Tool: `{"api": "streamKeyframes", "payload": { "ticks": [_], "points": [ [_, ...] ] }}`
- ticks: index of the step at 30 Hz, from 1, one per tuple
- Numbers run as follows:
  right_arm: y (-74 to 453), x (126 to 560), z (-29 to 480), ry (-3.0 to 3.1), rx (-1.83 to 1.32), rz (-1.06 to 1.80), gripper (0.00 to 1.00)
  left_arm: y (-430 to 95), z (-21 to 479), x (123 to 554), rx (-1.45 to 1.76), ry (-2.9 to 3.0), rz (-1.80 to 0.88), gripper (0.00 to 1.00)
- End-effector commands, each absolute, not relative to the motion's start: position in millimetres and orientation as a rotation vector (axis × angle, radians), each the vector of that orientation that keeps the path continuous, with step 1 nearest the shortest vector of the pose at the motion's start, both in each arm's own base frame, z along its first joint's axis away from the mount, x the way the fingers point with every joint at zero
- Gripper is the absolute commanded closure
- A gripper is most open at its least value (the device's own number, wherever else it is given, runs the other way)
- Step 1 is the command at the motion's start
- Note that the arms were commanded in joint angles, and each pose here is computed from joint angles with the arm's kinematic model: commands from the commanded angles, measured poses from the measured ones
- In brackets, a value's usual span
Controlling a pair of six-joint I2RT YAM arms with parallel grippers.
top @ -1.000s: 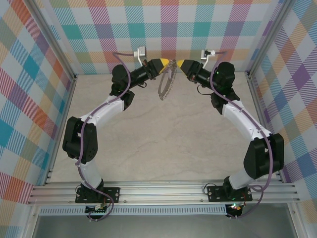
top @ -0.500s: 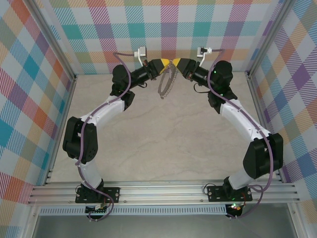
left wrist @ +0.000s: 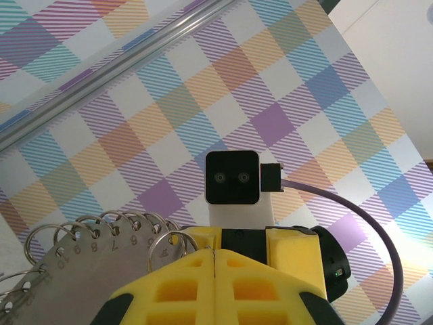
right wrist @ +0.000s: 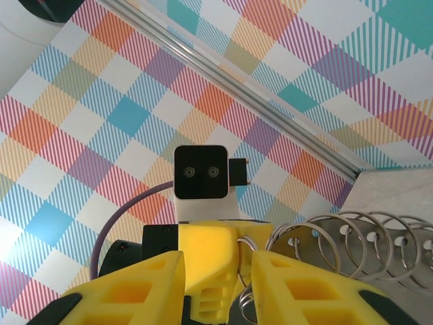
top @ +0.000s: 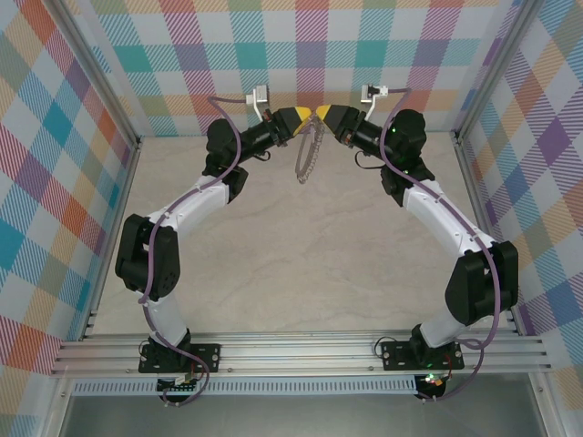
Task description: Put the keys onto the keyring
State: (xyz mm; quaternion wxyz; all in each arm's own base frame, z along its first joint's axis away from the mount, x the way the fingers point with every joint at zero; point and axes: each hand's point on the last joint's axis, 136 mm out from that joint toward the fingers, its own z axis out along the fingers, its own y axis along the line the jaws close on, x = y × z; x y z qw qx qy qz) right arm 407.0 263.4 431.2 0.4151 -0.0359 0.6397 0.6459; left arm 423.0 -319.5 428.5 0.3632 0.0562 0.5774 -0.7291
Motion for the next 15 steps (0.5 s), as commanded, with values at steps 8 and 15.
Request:
{"api": "streamKeyframes", "payload": {
  "ticks": [8,15],
  "points": [
    [258.8,402.9,438.7,1.566,-0.094,1.579,0.67,-314.2,465.4,396.6,0.226,1.368,-1.891,1.0],
    [255.8,401.4,438.2,1.564,-0.088,1.561,0.67,-314.1,465.7,395.9,0.229,1.368,-1.89,1.0]
  ]
}}
